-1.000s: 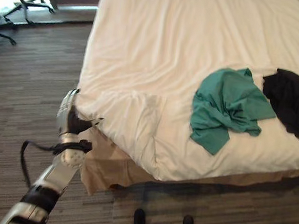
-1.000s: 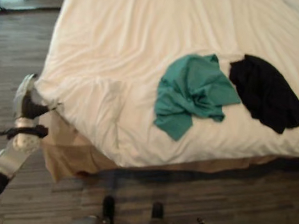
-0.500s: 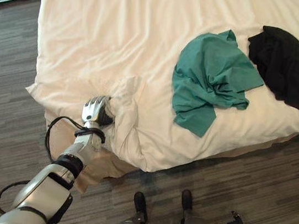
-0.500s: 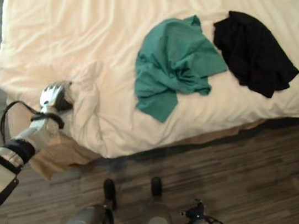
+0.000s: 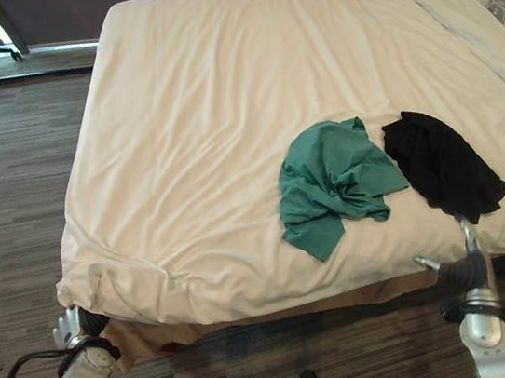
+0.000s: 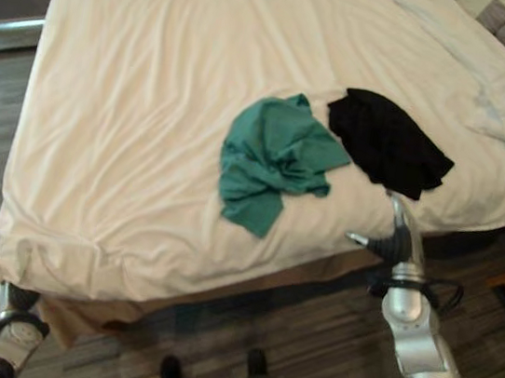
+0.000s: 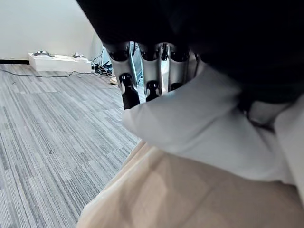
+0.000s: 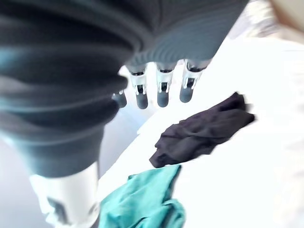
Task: Tidy up the quilt and then pick up the clothes from the bed and put them into the laundry hamper.
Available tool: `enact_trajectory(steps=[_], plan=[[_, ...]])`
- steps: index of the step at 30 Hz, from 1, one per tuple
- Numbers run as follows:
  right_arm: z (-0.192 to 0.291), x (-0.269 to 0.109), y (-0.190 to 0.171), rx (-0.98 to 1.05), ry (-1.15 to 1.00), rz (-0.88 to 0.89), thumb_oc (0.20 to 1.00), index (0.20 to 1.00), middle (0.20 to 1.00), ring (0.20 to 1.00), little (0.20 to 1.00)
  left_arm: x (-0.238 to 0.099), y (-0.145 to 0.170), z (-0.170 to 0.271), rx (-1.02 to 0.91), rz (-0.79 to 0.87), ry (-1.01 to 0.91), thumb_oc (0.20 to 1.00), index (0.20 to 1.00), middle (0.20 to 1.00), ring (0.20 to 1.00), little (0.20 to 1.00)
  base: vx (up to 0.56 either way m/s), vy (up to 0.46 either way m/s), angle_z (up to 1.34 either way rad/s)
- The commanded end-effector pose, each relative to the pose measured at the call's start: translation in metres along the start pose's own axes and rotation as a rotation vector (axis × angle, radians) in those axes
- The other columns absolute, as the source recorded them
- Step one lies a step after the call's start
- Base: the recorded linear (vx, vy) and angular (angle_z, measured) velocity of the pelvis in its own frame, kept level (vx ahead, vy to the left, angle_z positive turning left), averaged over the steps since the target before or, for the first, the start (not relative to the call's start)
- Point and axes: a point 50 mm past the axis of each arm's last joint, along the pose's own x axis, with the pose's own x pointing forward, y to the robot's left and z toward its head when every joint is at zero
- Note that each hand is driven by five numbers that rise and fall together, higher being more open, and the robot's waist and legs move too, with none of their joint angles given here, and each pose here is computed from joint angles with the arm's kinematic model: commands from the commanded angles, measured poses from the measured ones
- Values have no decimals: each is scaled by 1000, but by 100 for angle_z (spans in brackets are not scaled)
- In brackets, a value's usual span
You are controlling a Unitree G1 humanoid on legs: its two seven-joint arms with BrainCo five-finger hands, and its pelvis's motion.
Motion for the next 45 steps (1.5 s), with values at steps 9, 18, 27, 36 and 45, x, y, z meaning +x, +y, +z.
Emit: enact_trajectory(steps=[9,18,27,36,45], plan=[[195,104,36,103,-604,226,200,200,200,200,200,-83,-73,-99,625,-614,144,1000,1000,1000,1000,1000,-64,-1,11],[248,107,91,142,-622,424,200,200,200,200,200,-59,-78,-46,661,-515,-112,1000,1000,1000,1000,1000,-35,0,24],[137,-1,243,227,-84,956,200,200,200,200,200,-38,-84,19,556,-436,-226,1000,1000,1000,1000,1000,-8,22,13],[141,-65,249,630,-72,1327,200,200,200,200,200,-37,-89,43,548,-469,-312,1000,1000,1000,1000,1000,31,-6,3],[206,15,148,847,-500,916,200,200,200,200,200,-36,-90,78,496,-419,-417,1000,1000,1000,1000,1000,-21,-10,-29]])
